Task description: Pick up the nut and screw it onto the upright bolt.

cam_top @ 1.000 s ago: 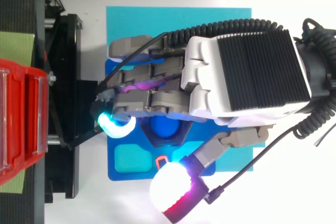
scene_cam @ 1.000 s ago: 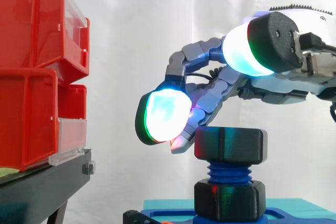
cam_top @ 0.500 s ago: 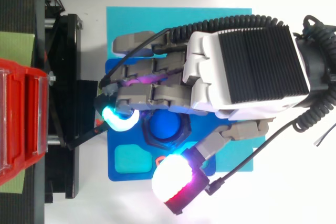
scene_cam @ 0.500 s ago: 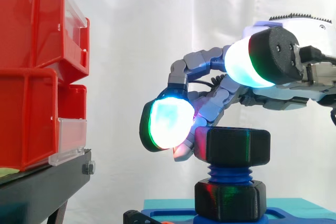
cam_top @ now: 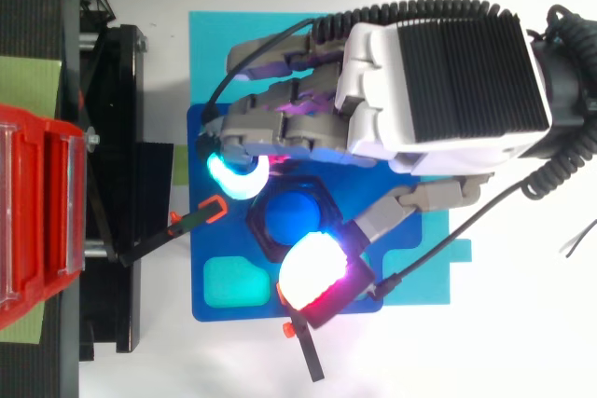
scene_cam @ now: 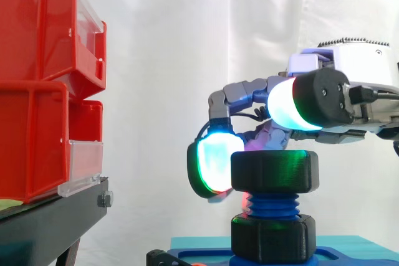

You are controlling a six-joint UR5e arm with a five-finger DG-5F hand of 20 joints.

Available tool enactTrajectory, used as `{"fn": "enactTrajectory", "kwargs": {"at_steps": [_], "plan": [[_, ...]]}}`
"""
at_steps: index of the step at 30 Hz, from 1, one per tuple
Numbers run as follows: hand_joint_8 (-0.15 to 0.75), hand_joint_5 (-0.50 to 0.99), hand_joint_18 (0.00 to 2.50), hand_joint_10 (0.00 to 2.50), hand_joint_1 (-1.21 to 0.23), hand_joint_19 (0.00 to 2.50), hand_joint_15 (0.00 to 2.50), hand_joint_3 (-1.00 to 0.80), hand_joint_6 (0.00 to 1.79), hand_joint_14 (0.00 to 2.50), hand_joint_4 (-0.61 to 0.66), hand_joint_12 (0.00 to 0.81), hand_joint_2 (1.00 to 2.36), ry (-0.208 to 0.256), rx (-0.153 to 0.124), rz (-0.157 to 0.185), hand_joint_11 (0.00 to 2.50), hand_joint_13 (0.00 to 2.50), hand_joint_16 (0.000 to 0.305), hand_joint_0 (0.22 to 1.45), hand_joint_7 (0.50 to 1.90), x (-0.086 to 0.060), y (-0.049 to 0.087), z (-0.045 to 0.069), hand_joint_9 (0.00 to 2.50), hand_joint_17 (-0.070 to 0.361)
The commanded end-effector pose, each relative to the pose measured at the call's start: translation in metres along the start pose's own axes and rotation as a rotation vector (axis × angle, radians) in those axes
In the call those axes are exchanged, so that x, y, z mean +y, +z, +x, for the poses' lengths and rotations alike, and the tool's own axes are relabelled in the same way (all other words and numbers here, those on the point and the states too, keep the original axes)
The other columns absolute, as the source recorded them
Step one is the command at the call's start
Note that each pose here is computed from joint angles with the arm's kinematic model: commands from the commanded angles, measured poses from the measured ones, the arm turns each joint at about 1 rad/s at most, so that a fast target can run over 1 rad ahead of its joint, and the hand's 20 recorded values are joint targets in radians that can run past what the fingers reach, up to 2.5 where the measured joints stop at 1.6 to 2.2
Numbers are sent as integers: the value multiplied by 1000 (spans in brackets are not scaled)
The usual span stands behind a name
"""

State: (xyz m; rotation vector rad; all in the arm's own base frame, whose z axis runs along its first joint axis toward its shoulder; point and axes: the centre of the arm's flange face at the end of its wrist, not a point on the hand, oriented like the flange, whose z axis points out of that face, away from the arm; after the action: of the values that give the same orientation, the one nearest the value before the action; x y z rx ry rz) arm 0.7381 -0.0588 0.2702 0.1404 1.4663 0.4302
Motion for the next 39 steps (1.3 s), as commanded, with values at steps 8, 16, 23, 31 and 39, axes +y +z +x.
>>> {"fn": "enactTrajectory", "kwargs": {"at_steps": [8,16,23,31,39], "plan": [[257,50,723,13,-312,0,14,-500,676,0,78,143,1000,-6,-19,5,329,1160,3,556,1133,-22,-6,-12,1806,8],[283,43,672,16,-193,0,29,-500,501,2,160,177,1000,-13,-46,-24,421,1133,9,535,1436,-29,-6,-19,1769,20],[281,-94,532,4,-146,7,0,-500,503,0,254,246,1000,-19,-80,-63,142,838,23,511,870,-22,0,-21,1225,52],[234,-156,0,0,-135,0,0,-500,501,0,195,299,1000,-21,-94,-83,0,335,32,484,626,-12,4,-18,715,72],[199,-240,0,0,-35,0,0,-500,501,0,109,345,1000,-21,-64,-87,0,0,42,462,563,6,12,8,283,94]]}}
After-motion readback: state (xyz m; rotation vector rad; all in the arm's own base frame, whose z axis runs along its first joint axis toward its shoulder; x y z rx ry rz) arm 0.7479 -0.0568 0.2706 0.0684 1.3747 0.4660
